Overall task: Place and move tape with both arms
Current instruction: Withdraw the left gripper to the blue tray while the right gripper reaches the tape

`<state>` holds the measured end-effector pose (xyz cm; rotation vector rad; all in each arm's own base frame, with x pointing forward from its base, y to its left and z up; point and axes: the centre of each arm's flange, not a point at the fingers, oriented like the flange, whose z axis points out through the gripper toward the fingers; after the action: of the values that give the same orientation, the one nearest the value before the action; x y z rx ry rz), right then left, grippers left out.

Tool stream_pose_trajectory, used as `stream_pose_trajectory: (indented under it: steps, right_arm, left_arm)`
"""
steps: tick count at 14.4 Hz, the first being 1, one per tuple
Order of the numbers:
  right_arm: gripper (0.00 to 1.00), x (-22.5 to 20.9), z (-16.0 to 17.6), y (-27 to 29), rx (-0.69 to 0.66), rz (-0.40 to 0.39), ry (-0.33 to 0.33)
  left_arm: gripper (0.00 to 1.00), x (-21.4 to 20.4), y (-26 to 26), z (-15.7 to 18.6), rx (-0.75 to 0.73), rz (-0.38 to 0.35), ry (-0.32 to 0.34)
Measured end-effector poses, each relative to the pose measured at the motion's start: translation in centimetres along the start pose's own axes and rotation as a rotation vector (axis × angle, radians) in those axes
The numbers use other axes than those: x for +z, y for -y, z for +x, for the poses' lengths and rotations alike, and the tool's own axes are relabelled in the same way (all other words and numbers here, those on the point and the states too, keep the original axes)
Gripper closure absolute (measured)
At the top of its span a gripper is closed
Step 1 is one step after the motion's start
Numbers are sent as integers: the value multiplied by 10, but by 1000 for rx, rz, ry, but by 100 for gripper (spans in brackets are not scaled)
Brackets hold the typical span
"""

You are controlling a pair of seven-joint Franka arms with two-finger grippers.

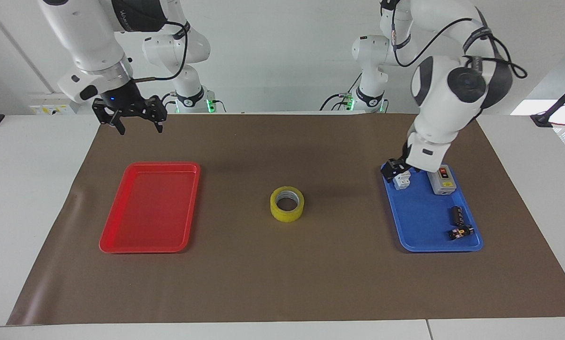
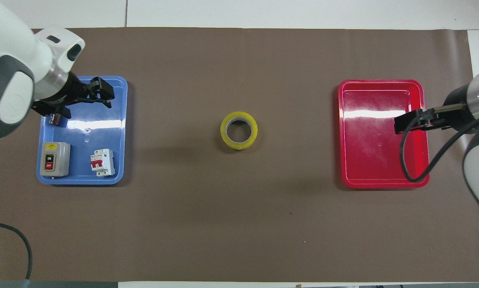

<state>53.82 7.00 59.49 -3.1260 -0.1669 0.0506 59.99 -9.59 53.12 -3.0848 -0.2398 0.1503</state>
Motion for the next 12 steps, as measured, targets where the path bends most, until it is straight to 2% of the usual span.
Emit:
stream_pose_trajectory:
  steps: [2, 5, 9, 12]
  right_arm:
    - [0, 34, 10, 52, -90, 1, -22]
    - [0, 109, 24, 134, -160, 2, -49]
    - [0, 187, 21, 226, -177, 13, -88]
    - [0, 226, 35, 250, -129, 29, -130]
  left_arm:
    - [0, -17, 38, -11, 59, 5, 38]
    - [0, -30, 40, -47, 100, 21, 82]
    - [0, -26, 30, -71, 132, 33, 95]
    - [0, -24, 29, -65, 132, 3, 62]
